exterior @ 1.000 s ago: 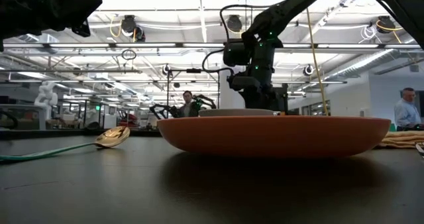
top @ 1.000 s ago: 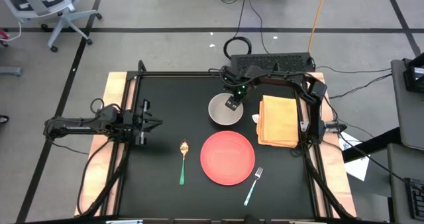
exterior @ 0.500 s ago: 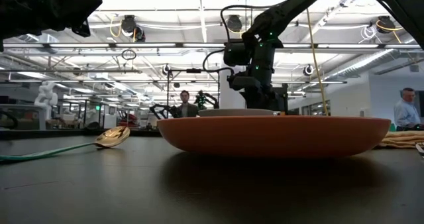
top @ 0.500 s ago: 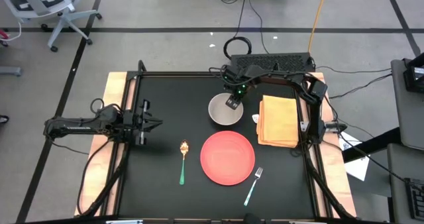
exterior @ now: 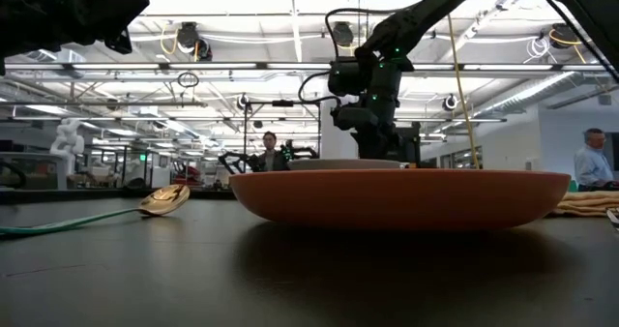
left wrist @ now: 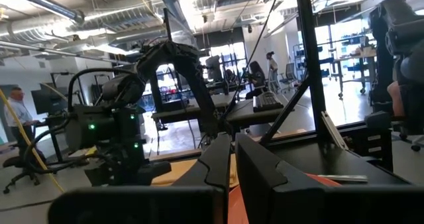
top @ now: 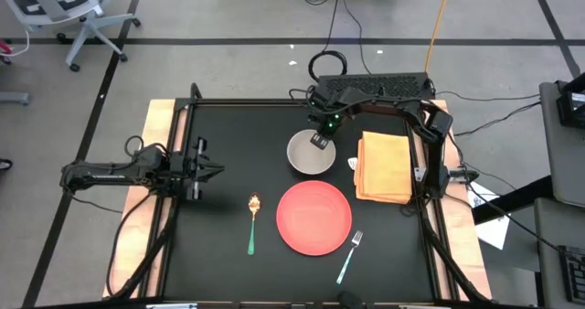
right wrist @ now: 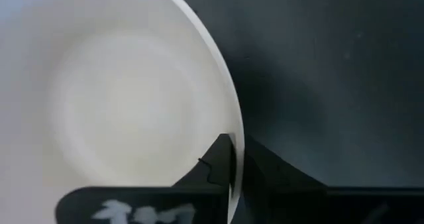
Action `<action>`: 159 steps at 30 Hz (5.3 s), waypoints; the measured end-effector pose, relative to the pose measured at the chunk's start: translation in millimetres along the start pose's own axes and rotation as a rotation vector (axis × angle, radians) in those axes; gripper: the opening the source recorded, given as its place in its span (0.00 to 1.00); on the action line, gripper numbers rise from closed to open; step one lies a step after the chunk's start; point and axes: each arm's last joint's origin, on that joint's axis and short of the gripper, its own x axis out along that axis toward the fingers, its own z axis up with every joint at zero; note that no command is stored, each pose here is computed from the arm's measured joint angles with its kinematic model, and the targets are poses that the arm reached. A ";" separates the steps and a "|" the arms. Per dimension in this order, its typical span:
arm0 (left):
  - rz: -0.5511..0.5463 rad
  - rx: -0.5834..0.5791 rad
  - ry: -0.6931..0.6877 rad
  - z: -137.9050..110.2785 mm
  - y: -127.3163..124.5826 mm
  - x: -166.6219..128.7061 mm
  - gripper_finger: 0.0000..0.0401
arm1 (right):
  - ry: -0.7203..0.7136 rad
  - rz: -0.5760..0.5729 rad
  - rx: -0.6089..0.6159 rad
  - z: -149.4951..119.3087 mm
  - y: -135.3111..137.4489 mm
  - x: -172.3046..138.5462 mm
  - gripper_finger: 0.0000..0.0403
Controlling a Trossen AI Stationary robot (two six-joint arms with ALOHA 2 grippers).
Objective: Set table place
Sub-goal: Put the white bowl on the orange plate
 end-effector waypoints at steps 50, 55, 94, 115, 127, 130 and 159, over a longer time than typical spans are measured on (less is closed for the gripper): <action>-0.001 -0.004 0.008 -0.8 -0.1 0.0 0.08 | -0.014 0.280 -0.211 -34.9 56.1 -106.7 0.00; -0.001 -0.003 0.008 -0.8 -0.1 0.0 0.08 | 0.017 0.291 -0.227 -41.6 77.4 -106.8 0.00; 0.001 -0.040 -0.008 0.7 0.1 0.0 0.08 | 0.070 0.328 -0.325 -44.3 165.3 -54.1 0.00; 0.001 -0.051 -0.008 0.7 0.1 0.0 0.08 | 0.066 0.269 -0.395 -56.5 185.4 -53.6 0.00; 0.001 -0.067 -0.008 0.7 0.1 0.0 0.08 | 0.064 0.244 -0.402 -56.4 186.5 -50.2 0.00; 0.001 -0.067 -0.008 0.8 0.1 0.0 0.08 | 0.052 0.283 -0.424 -55.9 190.0 -50.5 0.00; 0.000 -0.103 -0.008 0.8 0.1 0.0 0.08 | 0.099 0.257 -0.464 -57.3 193.3 -17.2 0.00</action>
